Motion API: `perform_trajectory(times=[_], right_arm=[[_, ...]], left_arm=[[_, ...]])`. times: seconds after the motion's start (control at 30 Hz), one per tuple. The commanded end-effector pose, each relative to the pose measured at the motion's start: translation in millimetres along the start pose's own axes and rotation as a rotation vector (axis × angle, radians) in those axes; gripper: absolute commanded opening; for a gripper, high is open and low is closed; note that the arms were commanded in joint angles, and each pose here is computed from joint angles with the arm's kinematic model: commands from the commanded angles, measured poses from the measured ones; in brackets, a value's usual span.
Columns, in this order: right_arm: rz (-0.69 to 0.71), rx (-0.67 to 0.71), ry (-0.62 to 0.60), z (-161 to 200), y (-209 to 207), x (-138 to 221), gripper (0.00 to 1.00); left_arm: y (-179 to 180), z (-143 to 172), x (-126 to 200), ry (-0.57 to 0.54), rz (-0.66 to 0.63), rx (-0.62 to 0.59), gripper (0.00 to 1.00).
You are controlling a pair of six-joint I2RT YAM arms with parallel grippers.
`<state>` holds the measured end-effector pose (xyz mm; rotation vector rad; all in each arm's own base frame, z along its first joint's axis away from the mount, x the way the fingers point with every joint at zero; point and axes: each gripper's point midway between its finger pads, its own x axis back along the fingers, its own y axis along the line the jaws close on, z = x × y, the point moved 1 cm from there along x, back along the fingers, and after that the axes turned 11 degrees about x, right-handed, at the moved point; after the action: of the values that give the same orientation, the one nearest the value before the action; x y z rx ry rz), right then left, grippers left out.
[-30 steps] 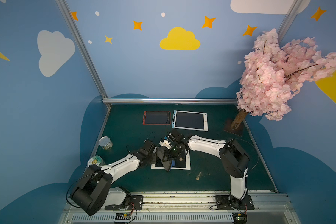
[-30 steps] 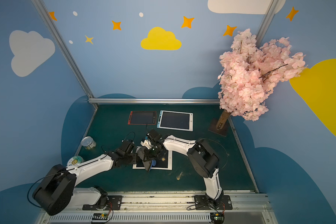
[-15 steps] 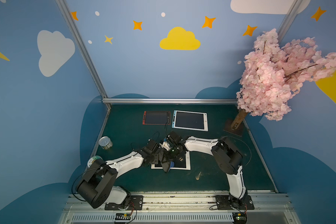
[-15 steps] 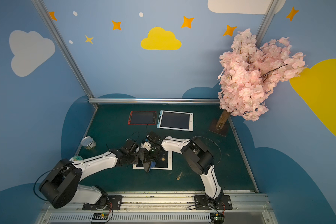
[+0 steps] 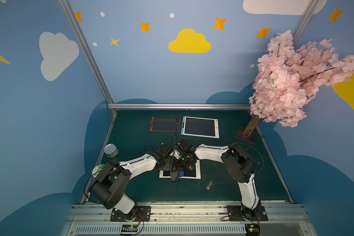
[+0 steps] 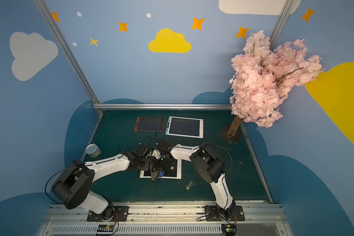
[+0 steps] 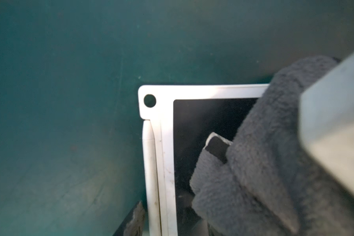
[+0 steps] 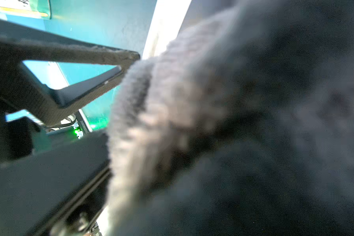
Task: Wipe the drawing tablet
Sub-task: Wipe the dirt from the drawing tablet.
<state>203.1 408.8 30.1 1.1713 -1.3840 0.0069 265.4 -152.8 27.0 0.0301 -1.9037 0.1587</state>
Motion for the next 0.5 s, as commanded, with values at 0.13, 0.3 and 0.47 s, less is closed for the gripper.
perform_trajectory(times=[0.13, 0.3, 0.47], right_arm=[[0.058, -0.136, 0.059, 44.8, -44.1, -2.6, 0.0], [0.083, -0.191, 0.072, 66.0, -60.1, 7.7, 0.0], [0.104, -0.234, 0.068, 83.1, -72.2, 18.2, 0.0]], left_arm=[[9.9, 21.2, -14.6, 0.099, -0.061, -0.025, 0.5], [10.5, 22.7, -13.1, 0.103, -0.061, -0.026, 0.5], [9.7, 23.4, -12.5, 0.106, -0.056, -0.026, 0.51]])
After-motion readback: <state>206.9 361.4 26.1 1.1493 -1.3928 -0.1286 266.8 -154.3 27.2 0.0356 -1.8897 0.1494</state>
